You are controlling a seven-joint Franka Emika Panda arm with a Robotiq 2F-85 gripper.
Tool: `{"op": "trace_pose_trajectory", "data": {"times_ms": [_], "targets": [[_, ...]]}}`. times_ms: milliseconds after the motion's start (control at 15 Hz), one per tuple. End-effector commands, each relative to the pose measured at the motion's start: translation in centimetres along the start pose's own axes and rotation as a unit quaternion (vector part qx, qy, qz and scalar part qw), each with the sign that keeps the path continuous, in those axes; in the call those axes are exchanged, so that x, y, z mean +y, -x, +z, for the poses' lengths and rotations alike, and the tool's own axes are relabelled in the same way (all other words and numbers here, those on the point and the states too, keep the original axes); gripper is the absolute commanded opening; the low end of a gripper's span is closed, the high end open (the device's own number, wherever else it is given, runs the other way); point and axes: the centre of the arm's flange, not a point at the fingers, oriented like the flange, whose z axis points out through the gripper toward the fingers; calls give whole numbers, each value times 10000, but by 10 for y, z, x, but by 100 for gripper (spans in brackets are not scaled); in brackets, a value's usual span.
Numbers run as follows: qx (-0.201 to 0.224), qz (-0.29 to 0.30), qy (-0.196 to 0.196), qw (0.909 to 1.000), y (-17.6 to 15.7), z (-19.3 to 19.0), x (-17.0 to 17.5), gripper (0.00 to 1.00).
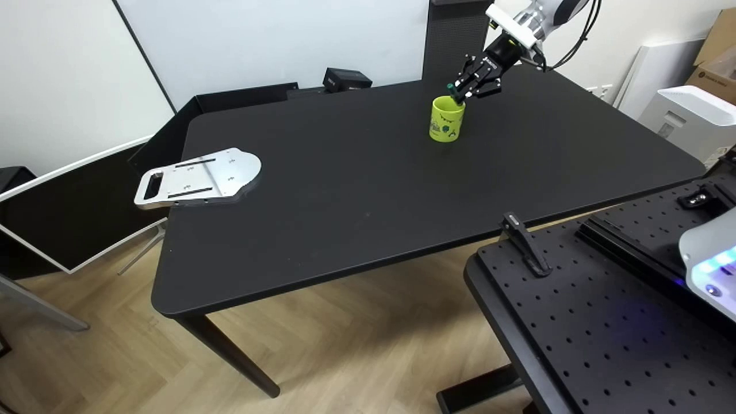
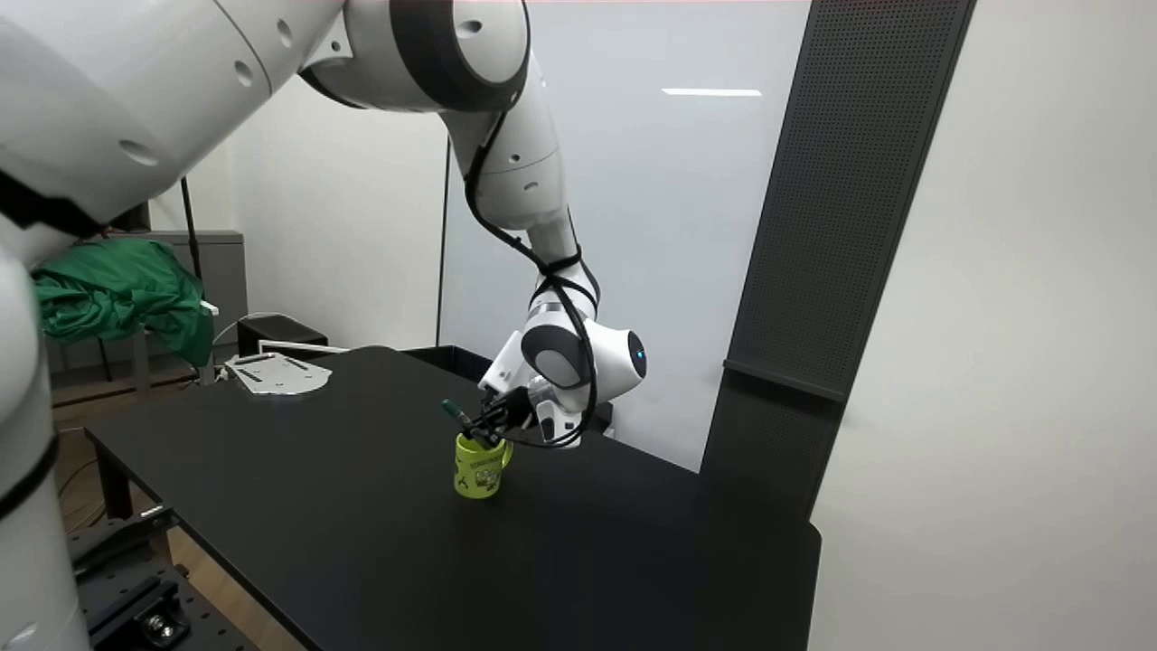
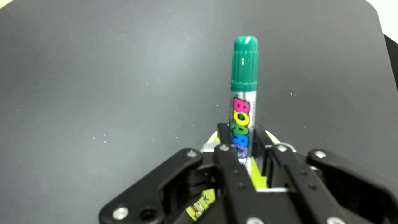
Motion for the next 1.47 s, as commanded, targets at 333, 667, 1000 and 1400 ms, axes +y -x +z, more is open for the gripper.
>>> {"op": "trace_pose_trajectory", "data": {"times_ms": [333, 667, 1000, 1400], "targets": [[-183, 58, -83, 9998, -18, 38, -16, 5], [-220, -38, -59, 9997, -14, 41, -22, 59], [-88, -261, -11, 9996, 6, 34, -36, 94], [290, -617, 214, 9974, 38, 28, -52, 100]]}}
